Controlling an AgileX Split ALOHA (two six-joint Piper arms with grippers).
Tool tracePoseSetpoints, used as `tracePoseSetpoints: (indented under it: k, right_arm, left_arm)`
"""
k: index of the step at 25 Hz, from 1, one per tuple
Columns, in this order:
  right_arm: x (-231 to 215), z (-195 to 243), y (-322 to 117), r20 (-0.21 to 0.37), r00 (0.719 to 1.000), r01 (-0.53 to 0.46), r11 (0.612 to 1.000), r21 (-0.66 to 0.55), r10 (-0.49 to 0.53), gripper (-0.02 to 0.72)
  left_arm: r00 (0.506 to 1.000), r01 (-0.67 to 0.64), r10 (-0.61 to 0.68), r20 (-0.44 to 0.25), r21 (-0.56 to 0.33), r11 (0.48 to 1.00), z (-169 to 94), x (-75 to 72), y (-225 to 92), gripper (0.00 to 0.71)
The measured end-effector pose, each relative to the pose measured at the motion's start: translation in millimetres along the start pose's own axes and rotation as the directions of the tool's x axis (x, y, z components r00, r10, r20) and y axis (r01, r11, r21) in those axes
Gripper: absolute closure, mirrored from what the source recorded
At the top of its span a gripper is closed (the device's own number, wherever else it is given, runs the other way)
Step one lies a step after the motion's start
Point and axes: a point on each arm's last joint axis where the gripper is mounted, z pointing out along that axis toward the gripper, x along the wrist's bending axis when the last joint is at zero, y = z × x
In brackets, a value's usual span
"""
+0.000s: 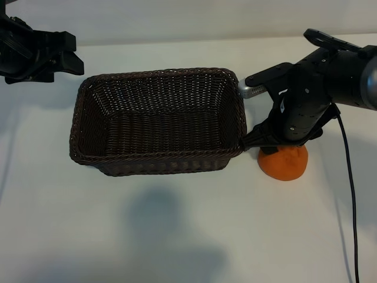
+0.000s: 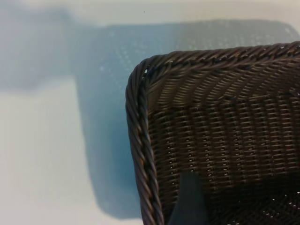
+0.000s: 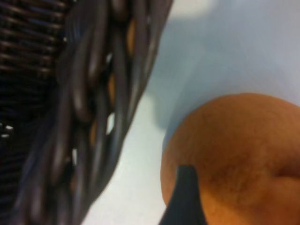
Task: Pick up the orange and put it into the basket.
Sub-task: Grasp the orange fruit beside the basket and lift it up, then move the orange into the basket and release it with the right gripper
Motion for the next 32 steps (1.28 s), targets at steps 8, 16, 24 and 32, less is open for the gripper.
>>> tracePoseSetpoints:
  k: [8, 16, 24, 32]
  right_arm:
    - [-0.2, 1.1, -0.1, 0.004, 1.0, -0.002, 1.0, 0.002, 0.002, 0.542]
    - [-1.1, 1.6, -0.2, 0.013, 1.0, 0.009, 1.0, 0.004, -0.009, 0.611]
    - [-3.5, -18.8, 1.7, 0.021, 1.0, 0.02, 0.999, -0.045, -0.019, 0.611]
    - [-8.9, -61.9, 2.4, 0.038, 0.999, 0.043, 0.987, -0.154, -0.038, 0.611]
  left_arm:
    - [1.0, 0.0, 0.0, 0.0, -0.001, 1.0, 0.0, 0.0, 0.1, 0.118]
    - [1.0, 0.0, 0.0, 0.0, -0.003, 1.0, 0.0, 0.0, 0.2, 0.118]
    - [1.0, 0.001, -0.001, 0.0, -0.006, 1.0, 0.0, 0.0, 0.5, 0.119]
    - [1.0, 0.019, -0.019, 0.02, -0.01, 1.0, 0.0, -1.8, 0.9, 0.119]
